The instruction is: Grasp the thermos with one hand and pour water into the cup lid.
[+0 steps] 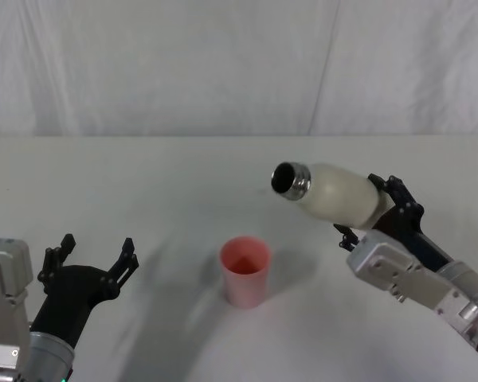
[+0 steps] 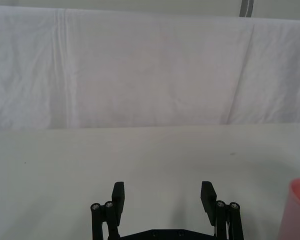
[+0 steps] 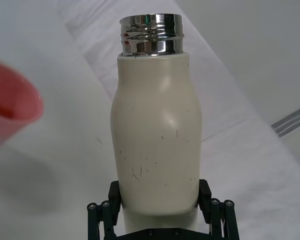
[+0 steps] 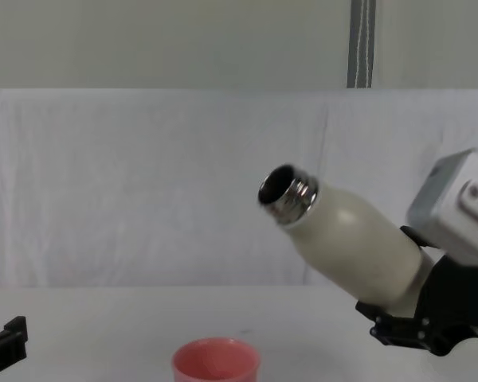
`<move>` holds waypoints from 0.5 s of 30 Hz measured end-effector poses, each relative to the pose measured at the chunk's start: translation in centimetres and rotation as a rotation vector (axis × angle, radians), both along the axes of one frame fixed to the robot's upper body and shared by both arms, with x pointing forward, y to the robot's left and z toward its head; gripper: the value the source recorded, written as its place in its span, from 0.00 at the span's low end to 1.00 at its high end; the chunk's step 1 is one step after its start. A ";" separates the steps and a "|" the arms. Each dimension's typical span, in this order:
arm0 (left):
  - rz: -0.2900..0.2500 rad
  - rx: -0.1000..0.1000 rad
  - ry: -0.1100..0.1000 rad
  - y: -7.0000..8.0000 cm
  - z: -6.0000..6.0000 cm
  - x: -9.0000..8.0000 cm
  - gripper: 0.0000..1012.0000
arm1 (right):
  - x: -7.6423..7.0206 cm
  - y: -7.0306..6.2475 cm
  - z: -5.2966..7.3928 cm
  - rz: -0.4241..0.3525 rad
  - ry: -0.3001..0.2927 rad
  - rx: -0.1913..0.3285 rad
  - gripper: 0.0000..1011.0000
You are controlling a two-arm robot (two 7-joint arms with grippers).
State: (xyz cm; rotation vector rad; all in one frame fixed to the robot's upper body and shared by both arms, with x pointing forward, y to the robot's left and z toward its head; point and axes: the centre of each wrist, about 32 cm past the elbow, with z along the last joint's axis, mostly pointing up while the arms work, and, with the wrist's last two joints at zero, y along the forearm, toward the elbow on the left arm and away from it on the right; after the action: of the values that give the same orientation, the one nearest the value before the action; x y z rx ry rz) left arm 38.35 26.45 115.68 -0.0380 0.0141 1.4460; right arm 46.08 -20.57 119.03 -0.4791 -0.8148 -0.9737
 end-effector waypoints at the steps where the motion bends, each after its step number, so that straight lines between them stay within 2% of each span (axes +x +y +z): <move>1: 0.000 0.000 0.000 0.0 0.0 0.0 0.99 | 0.0 -0.1 0.0 0.004 0.016 0.039 0.94; 2: 0.000 0.000 0.000 0.0 0.0 0.0 0.99 | 0.0 -0.1 0.0 0.004 0.016 0.039 0.94; 4: 0.000 0.000 0.000 0.0 0.0 0.0 0.99 | -0.1 -0.2 -0.1 0.010 0.031 0.079 0.94; 8: 0.000 0.000 0.000 0.0 0.0 0.0 0.99 | -0.4 -0.4 -0.3 0.022 0.072 0.199 0.94; 9: 0.000 0.000 0.000 0.0 0.0 0.0 0.99 | -0.4 -0.4 -0.3 0.022 0.072 0.199 0.94; 15: 0.000 0.000 0.000 0.0 0.0 0.0 0.99 | -0.6 -0.7 -0.6 0.029 0.116 0.336 0.94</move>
State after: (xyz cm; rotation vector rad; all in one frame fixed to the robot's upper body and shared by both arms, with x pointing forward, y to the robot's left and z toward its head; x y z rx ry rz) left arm 38.35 26.45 115.68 -0.0380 0.0140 1.4460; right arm 45.45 -21.29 118.46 -0.2300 -0.5385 -1.0229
